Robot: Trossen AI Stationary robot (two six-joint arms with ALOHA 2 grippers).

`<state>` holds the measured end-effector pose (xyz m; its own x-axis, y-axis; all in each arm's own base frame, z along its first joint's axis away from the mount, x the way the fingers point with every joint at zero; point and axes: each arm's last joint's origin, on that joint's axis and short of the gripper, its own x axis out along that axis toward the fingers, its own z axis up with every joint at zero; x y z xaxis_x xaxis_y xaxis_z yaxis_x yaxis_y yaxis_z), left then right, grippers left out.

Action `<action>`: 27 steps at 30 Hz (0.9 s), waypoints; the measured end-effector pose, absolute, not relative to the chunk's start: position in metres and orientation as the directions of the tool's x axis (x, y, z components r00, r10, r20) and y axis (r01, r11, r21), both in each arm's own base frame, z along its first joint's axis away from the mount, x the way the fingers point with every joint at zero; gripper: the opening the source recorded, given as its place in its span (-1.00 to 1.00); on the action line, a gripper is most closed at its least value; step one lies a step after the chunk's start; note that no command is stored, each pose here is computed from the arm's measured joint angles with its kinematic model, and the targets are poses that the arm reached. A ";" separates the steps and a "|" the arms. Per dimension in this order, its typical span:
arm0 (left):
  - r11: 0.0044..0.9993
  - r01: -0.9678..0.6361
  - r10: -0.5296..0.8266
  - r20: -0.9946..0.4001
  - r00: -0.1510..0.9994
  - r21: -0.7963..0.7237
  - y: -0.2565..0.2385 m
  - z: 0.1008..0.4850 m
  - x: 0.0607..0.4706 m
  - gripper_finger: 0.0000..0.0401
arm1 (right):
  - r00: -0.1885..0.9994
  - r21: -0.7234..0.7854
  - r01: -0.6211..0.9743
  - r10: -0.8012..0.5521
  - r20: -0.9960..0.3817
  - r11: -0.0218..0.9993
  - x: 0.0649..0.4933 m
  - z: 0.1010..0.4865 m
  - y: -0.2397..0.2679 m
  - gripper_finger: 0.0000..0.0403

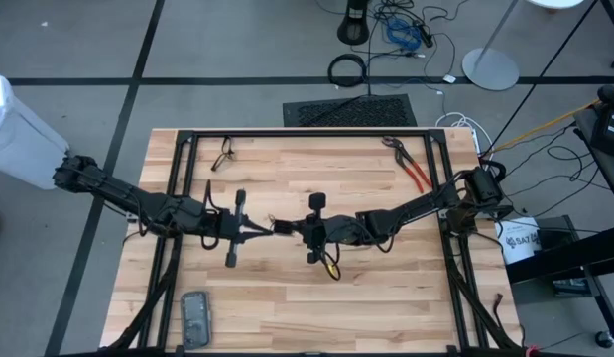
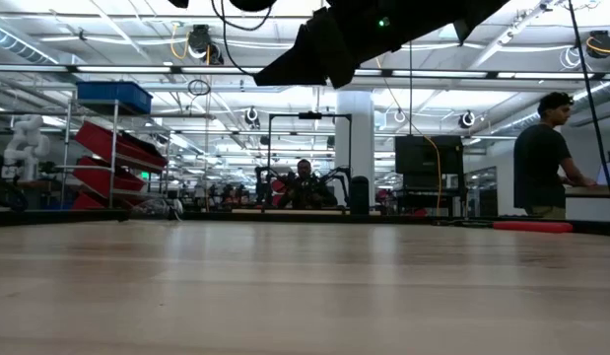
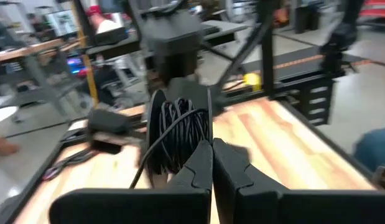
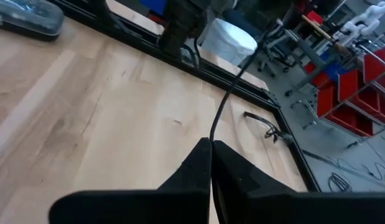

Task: Coil cords
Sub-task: Uncoil the black cable wire from the spool

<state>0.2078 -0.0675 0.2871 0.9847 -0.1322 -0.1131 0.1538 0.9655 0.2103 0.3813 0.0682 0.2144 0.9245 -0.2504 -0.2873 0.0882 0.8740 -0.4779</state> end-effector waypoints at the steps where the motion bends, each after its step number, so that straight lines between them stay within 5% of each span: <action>1: 0.963 0.170 -0.149 -0.113 0.982 0.208 -0.068 0.287 0.208 -1.00 | 0.924 -0.478 0.089 -0.252 -0.287 0.874 0.381 0.214 0.068 -1.00; 13: 0.890 0.420 -0.400 -0.141 0.906 0.175 -0.077 0.282 0.210 -1.00 | 0.908 -0.485 0.233 -0.367 -0.201 0.843 0.364 0.252 0.066 -1.00; 27: 0.887 0.421 -0.352 -0.311 0.883 0.189 -0.082 0.245 0.235 -1.00 | 0.931 -0.498 0.266 -0.355 -0.091 0.825 0.311 0.321 0.086 -1.00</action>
